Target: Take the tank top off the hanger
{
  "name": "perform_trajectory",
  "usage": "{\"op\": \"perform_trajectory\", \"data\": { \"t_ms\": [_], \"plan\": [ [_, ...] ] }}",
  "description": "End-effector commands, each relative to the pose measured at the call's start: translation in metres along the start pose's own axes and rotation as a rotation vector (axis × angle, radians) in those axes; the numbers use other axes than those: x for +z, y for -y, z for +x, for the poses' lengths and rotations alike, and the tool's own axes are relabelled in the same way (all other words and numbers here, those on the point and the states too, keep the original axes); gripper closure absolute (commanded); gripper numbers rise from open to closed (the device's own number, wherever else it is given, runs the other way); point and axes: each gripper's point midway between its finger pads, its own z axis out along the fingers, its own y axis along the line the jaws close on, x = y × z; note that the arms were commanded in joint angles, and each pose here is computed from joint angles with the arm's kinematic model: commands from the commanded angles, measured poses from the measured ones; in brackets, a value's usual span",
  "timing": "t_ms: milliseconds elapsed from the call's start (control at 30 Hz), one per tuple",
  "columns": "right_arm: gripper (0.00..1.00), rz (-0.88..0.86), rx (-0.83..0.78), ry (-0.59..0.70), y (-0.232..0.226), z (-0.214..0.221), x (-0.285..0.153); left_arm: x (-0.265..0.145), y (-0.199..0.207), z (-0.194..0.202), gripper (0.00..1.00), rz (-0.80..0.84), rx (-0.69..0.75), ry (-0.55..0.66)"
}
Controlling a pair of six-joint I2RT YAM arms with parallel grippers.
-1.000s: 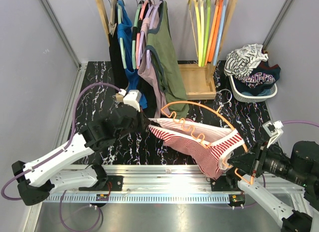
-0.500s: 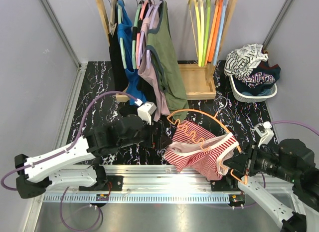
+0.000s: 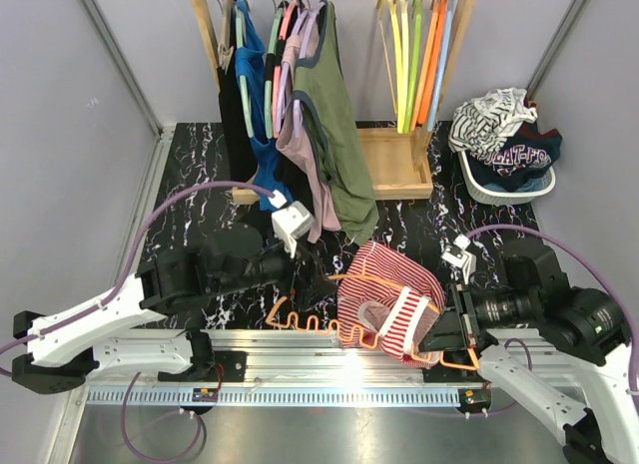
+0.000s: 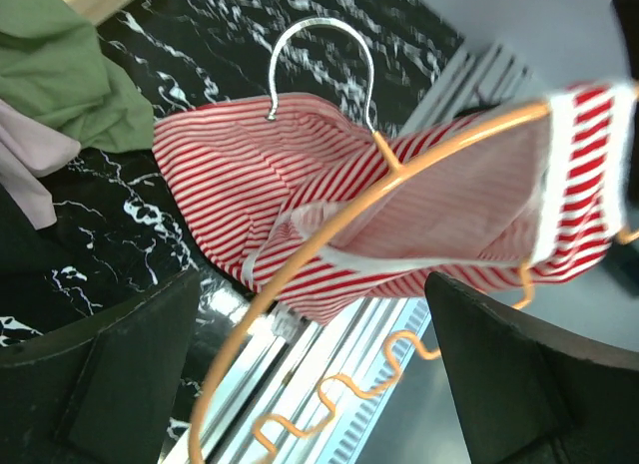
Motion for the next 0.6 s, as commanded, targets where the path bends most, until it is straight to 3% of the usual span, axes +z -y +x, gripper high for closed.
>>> {"op": "perform_trajectory", "data": {
  "t_ms": [0, 133, 233, 333, 367, 433, 500, 533, 567],
  "plan": [
    [1.00, -0.221, -0.142, -0.046, -0.044, 0.000, -0.011, 0.001, 0.012, 0.008, 0.01, 0.092, 0.127, -0.018],
    [1.00, -0.300, -0.176, -0.085, -0.059, 0.002, -0.016, 0.000, 0.012, 0.025, 0.02, 0.116, 0.166, -0.077],
    [1.00, -0.322, -0.199, -0.095, -0.064, -0.001, -0.017, -0.003, 0.021, 0.033, 0.14, 0.176, 0.163, -0.106],
    [1.00, -0.293, -0.200, -0.087, -0.059, -0.008, -0.012, -0.005, 0.021, 0.037, 0.88, 0.173, 0.145, -0.124],
    [1.00, -0.275, -0.202, -0.078, -0.056, -0.011, -0.010, -0.006, 0.020, 0.037, 1.00, 0.168, 0.138, -0.123],
    [0.93, -0.194, -0.191, -0.046, -0.043, -0.021, -0.003, -0.011, 0.016, 0.038, 1.00, 0.151, 0.128, -0.110],
    [0.56, -0.120, -0.187, -0.005, -0.033, -0.031, 0.000, -0.017, 0.008, 0.039, 1.00, 0.117, 0.122, -0.102],
    [0.19, -0.033, -0.181, 0.051, -0.019, -0.043, 0.003, -0.023, 0.003, 0.036, 1.00, 0.088, 0.114, -0.076],
    [0.01, 0.017, -0.180, 0.088, -0.013, -0.050, 0.002, -0.025, -0.006, 0.034, 1.00, 0.040, 0.107, -0.066]
  ]
}}
